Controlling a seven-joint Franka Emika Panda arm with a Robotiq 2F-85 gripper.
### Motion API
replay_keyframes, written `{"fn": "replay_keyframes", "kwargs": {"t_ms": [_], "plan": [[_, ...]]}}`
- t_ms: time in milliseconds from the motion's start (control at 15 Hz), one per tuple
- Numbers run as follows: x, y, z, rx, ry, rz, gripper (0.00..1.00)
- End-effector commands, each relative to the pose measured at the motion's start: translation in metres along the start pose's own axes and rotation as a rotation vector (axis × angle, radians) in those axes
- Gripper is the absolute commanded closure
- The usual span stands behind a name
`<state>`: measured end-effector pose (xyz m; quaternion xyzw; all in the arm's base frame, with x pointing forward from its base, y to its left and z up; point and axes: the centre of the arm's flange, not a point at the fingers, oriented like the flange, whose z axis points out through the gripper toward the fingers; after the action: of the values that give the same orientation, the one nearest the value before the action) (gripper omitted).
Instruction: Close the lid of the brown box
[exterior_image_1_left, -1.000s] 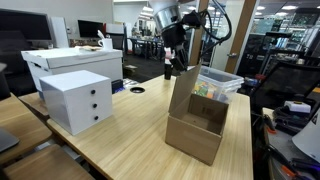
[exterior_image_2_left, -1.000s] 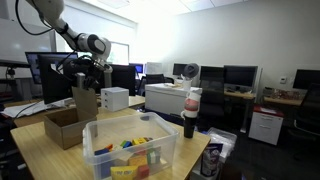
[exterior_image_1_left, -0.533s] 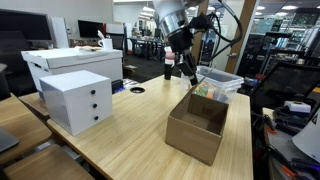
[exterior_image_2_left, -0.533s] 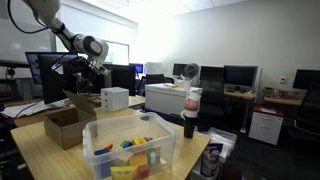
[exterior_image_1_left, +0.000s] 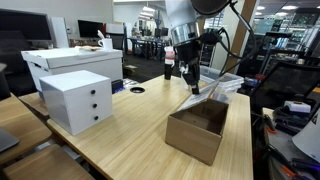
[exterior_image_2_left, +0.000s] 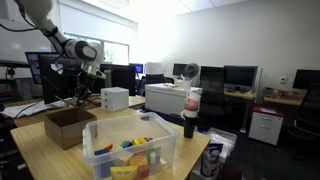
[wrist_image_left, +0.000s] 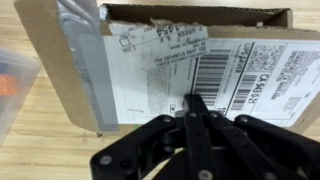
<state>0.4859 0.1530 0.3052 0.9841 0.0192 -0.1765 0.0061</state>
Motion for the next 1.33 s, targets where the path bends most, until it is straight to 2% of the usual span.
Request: {"fn": "replay_keyframes", "kwargs": {"t_ms": [0, 600, 1000, 1267], "plan": [[-0.029, 0.016, 0.020, 0.051, 0.077, -0.004, 0.99], [-0.044, 0.033, 0.040, 0.114, 0.177, -0.018, 0.99], [-0.055, 0.035, 0.036, 0.164, 0.207, -0.041, 0.99], [-0.063, 0.035, 0.034, 0.156, 0.206, -0.043, 0.99]]}}
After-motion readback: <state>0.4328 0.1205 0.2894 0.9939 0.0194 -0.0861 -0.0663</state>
